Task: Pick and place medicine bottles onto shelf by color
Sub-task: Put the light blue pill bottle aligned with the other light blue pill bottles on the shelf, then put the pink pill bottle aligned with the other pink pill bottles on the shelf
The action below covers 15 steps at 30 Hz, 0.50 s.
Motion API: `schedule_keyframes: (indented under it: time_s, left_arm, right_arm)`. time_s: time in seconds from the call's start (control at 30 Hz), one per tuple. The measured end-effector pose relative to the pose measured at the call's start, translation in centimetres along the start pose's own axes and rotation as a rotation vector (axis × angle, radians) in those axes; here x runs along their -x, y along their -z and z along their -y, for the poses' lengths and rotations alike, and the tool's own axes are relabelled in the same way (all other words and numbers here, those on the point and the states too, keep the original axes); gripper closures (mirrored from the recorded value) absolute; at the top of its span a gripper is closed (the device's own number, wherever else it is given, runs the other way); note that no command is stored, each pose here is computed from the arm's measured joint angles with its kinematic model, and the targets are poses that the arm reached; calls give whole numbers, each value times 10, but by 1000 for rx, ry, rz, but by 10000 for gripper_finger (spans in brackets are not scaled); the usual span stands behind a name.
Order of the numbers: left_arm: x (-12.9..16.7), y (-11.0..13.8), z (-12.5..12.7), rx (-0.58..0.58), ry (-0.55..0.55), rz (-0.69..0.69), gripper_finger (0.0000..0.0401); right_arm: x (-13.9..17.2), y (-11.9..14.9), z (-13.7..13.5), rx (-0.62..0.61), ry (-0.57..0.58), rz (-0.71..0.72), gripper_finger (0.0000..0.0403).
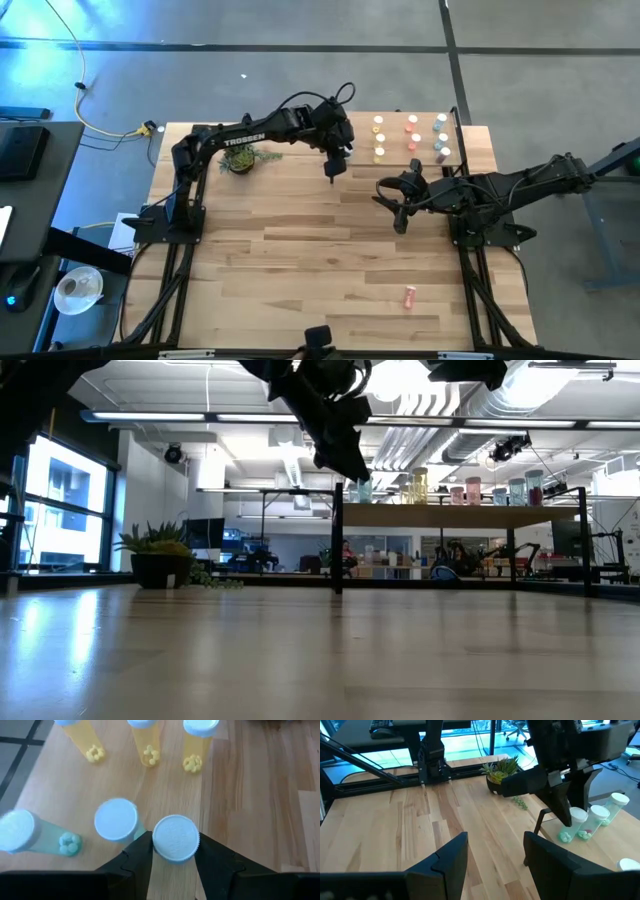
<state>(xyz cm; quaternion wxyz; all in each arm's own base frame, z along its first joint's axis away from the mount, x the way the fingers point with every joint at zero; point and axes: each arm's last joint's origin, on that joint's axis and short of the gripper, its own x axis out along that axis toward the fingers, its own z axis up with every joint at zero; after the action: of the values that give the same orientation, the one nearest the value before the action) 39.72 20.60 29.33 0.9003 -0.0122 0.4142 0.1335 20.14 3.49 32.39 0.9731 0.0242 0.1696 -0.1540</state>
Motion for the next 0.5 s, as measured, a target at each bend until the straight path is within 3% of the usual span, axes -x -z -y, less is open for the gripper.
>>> schedule_keyframes:
  time_s: [0.27, 0.5]
  left_arm:
    - [-2, 1, 0, 1, 0, -2, 227]
    - [4, -6, -1, -2, 1, 22, 216]
  right_arm:
    - [0, 0, 0, -1, 0, 0, 219]
    - [0, 0, 0, 0, 0, 0, 219]
